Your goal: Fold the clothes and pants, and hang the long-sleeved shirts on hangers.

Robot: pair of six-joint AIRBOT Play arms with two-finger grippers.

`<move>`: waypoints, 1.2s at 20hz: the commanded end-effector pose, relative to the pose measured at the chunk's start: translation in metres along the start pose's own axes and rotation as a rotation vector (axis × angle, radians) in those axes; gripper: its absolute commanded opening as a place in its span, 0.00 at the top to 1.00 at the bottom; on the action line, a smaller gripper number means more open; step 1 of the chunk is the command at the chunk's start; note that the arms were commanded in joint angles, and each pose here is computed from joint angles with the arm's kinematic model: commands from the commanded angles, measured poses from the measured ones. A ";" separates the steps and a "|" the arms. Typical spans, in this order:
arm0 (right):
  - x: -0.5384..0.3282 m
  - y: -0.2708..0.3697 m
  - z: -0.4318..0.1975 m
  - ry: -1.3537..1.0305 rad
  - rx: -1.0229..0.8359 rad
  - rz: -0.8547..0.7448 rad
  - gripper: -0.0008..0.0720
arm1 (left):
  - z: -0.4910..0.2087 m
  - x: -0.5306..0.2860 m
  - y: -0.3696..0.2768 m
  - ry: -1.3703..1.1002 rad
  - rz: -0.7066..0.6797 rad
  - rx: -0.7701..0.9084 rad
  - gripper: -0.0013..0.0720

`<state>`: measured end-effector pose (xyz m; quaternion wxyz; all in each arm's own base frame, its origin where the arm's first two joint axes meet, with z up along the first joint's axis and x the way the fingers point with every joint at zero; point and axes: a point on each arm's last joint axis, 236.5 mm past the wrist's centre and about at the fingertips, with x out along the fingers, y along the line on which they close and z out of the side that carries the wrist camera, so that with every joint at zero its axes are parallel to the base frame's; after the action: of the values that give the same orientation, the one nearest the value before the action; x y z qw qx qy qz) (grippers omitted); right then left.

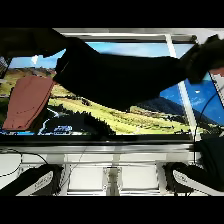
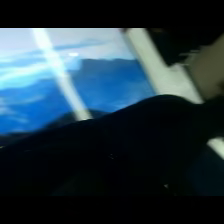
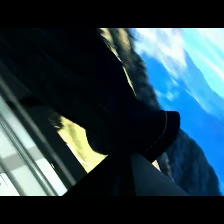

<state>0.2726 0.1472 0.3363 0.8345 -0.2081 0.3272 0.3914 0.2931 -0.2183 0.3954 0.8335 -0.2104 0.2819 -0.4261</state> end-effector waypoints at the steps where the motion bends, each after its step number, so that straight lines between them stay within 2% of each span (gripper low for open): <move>1: -0.049 0.057 0.011 -0.127 -0.035 0.060 0.98 | -0.002 -0.033 -0.088 -0.022 -0.263 -0.206 0.94; 3: -0.063 0.064 0.009 -0.150 -0.049 0.033 0.98 | 0.008 -0.045 -0.113 -0.053 -0.366 -0.296 0.94; 5: -0.064 0.060 0.006 -0.142 -0.040 0.009 0.98 | 0.007 -0.041 -0.101 -0.051 -0.311 -0.315 0.94; 7: -0.048 0.046 -0.004 -0.084 0.018 0.002 0.98 | -0.008 -0.027 -0.044 -0.016 -0.072 -0.323 0.94; 9: -0.016 0.027 -0.020 0.014 0.094 0.017 0.98 | -0.028 -0.024 0.035 0.044 0.238 -0.303 0.94; 10: 0.002 0.018 -0.028 0.064 0.128 0.035 0.98 | -0.039 -0.024 0.064 0.086 0.338 -0.313 0.94; 14: 0.085 -0.019 -0.055 0.256 0.236 0.137 0.98 | -0.100 0.012 0.140 0.307 0.426 -0.336 0.94; 17: 0.150 -0.062 -0.078 0.362 0.308 0.112 0.98 | -0.141 0.040 0.230 0.364 0.528 -0.197 0.94; 20: 0.197 -0.110 -0.079 0.322 0.329 -0.002 0.98 | -0.140 0.037 0.320 0.322 0.755 -0.034 0.94; 23: 0.215 -0.155 -0.071 0.250 0.306 -0.151 0.98 | -0.105 0.031 0.360 0.233 0.884 0.141 0.94; 24: 0.217 -0.157 -0.071 0.248 0.306 -0.155 0.98 | -0.096 0.030 0.367 0.226 0.907 0.216 0.94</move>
<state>0.4331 0.1365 0.1577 0.8090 -0.1289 0.4951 0.2895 0.4216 -0.0903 0.1003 0.8826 -0.0482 0.4555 -0.1061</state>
